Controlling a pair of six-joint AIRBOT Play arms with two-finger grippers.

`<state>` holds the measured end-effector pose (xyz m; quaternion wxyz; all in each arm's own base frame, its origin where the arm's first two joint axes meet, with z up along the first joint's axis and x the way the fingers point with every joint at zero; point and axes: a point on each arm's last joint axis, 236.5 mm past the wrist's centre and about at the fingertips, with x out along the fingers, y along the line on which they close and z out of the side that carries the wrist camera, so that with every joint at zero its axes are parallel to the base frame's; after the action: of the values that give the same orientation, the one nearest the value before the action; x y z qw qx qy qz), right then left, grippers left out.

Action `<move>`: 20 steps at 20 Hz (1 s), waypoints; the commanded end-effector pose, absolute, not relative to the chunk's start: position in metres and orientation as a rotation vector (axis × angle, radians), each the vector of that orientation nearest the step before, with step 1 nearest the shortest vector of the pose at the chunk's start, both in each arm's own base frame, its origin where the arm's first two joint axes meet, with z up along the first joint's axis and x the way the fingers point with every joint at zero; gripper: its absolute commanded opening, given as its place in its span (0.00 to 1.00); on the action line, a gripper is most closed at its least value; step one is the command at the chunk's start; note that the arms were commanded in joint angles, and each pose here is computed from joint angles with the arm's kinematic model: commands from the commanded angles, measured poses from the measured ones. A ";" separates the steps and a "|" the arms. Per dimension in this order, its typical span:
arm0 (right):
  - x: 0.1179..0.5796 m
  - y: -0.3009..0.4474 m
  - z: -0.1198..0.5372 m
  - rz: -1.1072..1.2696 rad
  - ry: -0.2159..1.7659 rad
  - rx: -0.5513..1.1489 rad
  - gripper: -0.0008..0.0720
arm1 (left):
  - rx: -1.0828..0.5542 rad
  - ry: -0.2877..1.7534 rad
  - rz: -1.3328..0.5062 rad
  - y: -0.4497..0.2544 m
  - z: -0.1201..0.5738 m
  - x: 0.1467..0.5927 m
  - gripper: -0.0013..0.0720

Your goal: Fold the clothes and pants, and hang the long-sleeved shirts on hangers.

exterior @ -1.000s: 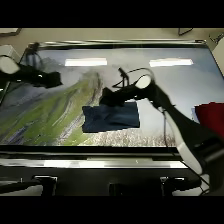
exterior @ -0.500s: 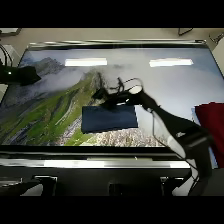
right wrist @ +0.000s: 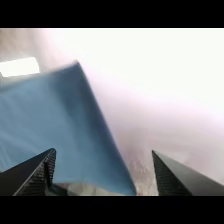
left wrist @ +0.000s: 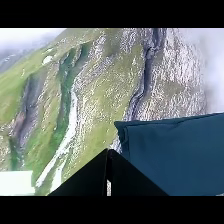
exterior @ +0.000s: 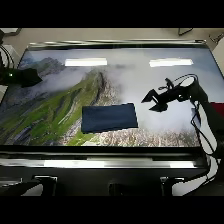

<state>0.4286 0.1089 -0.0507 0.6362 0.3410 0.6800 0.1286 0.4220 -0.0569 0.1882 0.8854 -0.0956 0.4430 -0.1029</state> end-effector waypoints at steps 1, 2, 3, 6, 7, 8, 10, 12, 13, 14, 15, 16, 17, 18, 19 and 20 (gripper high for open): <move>0.399 0.135 -0.082 0.430 1.680 0.753 0.94 | -0.201 0.923 -0.233 -0.064 0.189 0.421 0.06; 0.398 0.151 -0.087 0.467 1.688 0.764 0.94 | -0.198 0.925 -0.239 -0.067 0.189 0.420 0.06; 0.398 0.165 -0.091 0.511 1.688 0.769 0.94 | -0.196 0.930 -0.242 -0.068 0.188 0.419 0.06; 0.399 0.185 -0.099 0.557 1.683 0.797 0.92 | -0.192 0.935 -0.251 -0.072 0.188 0.417 0.06; 0.401 0.185 -0.102 0.548 1.677 0.801 0.88 | -0.191 0.935 -0.253 -0.073 0.188 0.417 0.06; 0.403 0.186 -0.103 0.546 1.670 0.811 0.84 | -0.194 0.935 -0.256 -0.074 0.188 0.417 0.06; 0.405 0.193 -0.098 0.568 1.662 0.855 0.69 | -0.197 0.934 -0.259 -0.074 0.188 0.417 0.06; 0.403 0.199 -0.089 0.648 1.644 0.856 0.68 | -0.197 0.934 -0.259 -0.074 0.188 0.417 0.06; 0.402 0.202 -0.084 0.688 1.633 0.856 0.61 | -0.197 0.934 -0.259 -0.074 0.188 0.417 0.06; 0.402 0.205 -0.080 0.714 1.623 0.863 0.54 | -0.197 0.934 -0.259 -0.074 0.188 0.417 0.06; 0.402 0.206 -0.078 0.726 1.621 0.868 0.47 | -0.197 0.934 -0.259 -0.074 0.188 0.417 0.06; 0.401 0.207 -0.076 0.735 1.623 0.872 0.34 | -0.198 0.934 -0.260 -0.075 0.188 0.417 0.06; 0.400 0.208 -0.075 0.744 1.624 0.872 0.18 | -0.199 0.934 -0.261 -0.075 0.189 0.417 0.06; 0.399 0.208 -0.074 0.746 1.625 0.875 0.06 | -0.199 0.934 -0.261 -0.075 0.189 0.417 0.06; 0.401 0.210 -0.072 0.753 1.619 0.886 0.06 | -0.199 0.934 -0.261 -0.075 0.189 0.417 0.06; 0.403 0.210 -0.065 0.776 1.604 0.902 0.06 | -0.199 0.934 -0.261 -0.075 0.189 0.417 0.06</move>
<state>0.4012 0.2049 -0.0788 0.5493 0.3661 0.6873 0.3030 0.4171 -0.0747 0.1882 0.8800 -0.0948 0.4484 -0.1246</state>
